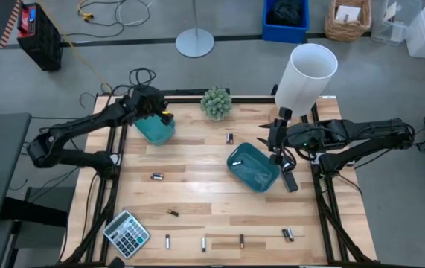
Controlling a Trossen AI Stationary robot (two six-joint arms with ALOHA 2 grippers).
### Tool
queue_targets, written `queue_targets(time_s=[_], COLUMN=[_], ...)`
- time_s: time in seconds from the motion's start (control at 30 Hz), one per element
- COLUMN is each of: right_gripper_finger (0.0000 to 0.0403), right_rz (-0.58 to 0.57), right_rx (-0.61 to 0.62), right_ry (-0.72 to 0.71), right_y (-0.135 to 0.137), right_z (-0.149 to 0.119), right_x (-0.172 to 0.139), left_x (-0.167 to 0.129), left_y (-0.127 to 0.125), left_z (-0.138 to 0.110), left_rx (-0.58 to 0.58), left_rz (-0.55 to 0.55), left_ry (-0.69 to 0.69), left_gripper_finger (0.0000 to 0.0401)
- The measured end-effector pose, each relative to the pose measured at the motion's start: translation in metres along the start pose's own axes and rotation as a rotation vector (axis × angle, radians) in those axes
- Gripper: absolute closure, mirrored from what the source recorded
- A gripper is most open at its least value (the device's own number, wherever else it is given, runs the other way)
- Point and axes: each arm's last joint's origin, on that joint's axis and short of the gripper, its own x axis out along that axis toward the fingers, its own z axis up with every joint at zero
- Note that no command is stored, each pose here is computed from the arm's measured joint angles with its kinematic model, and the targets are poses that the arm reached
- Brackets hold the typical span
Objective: Sort batteries
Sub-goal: Put the black battery into the green bin
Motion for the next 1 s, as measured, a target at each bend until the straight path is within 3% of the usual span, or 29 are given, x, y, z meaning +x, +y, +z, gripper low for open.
queue_targets(time_s=[0.43,0.87,1.0], right_gripper_finger=[0.0198,0.0198,0.0198], right_rz=[0.0,0.0,0.0], right_rx=[0.0,0.007,0.009], right_ry=[0.002,0.002,0.002], right_y=[0.0,0.0,0.0], right_z=[0.0,0.0,0.0], right_x=[0.0,0.0,0.0], left_x=[0.002,0.001,0.001], left_y=[0.007,0.01,0.01], left_z=[-0.002,-0.018,-0.019], left_rx=[0.0,-0.021,-0.029], left_rz=[-0.01,0.012,0.014], left_ry=[0.017,0.18,0.195], left_gripper_finger=[0.0351,0.035,0.0333])
